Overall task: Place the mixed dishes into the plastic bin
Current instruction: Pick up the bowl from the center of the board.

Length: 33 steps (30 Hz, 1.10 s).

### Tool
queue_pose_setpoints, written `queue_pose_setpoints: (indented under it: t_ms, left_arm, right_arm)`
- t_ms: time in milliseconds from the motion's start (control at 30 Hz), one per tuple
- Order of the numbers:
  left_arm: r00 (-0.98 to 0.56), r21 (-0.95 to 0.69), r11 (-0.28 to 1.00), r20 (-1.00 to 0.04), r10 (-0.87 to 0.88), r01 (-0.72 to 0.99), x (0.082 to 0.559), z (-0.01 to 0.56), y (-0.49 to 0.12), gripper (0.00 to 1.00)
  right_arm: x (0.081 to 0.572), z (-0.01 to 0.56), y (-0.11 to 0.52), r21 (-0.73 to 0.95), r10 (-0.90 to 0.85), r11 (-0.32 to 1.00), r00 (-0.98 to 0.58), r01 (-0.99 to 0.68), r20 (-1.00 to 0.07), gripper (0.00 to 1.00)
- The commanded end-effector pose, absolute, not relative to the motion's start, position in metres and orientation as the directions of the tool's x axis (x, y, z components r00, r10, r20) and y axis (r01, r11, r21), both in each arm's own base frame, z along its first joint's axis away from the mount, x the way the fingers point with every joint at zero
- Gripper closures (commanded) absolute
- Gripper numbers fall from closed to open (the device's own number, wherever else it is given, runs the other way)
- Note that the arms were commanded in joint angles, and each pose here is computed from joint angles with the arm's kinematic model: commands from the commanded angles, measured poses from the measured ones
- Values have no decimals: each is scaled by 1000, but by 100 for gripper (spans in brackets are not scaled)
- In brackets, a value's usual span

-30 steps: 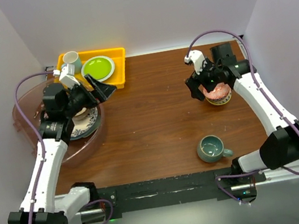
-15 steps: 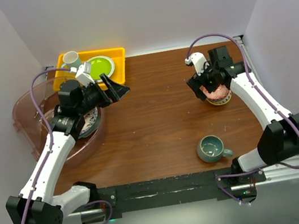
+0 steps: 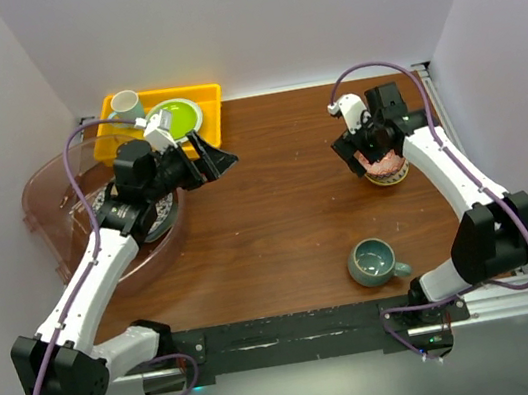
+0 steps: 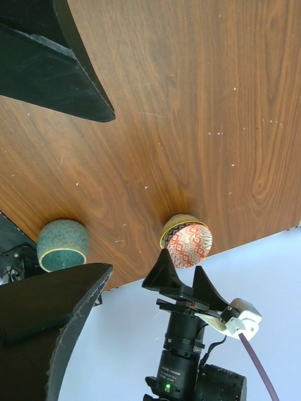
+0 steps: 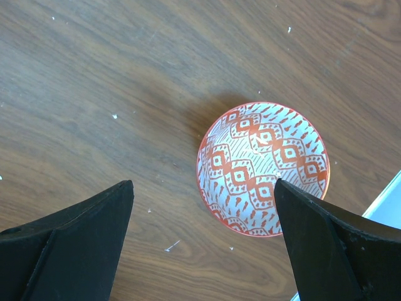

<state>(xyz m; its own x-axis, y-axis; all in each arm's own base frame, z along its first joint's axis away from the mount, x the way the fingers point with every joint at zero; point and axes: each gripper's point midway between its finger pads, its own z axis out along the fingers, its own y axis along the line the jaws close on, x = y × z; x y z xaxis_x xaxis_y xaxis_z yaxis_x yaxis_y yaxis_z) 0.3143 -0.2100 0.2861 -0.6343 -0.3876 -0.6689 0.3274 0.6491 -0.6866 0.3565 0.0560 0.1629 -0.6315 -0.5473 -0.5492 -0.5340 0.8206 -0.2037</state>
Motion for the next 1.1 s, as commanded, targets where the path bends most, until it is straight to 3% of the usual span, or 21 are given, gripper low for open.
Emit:
queue_pose_setpoints:
  t_ms: [0, 800, 1067]
  left_arm:
    - [-605, -683, 639, -688, -400, 353, 318, 296, -213, 0]
    - [-615, -675, 648, -689, -384, 352, 317, 291, -217, 0]
    - [-614, -674, 650, -690, -383, 351, 317, 291, -217, 0]
  right_arm:
    - [362, 164, 51, -230, -546, 826, -626, -515, -557, 2]
    - [369, 134, 38, -303, -709, 700, -578, -647, -404, 2]
    - [373, 108, 32, -289, -719, 693, -612, -660, -328, 19]
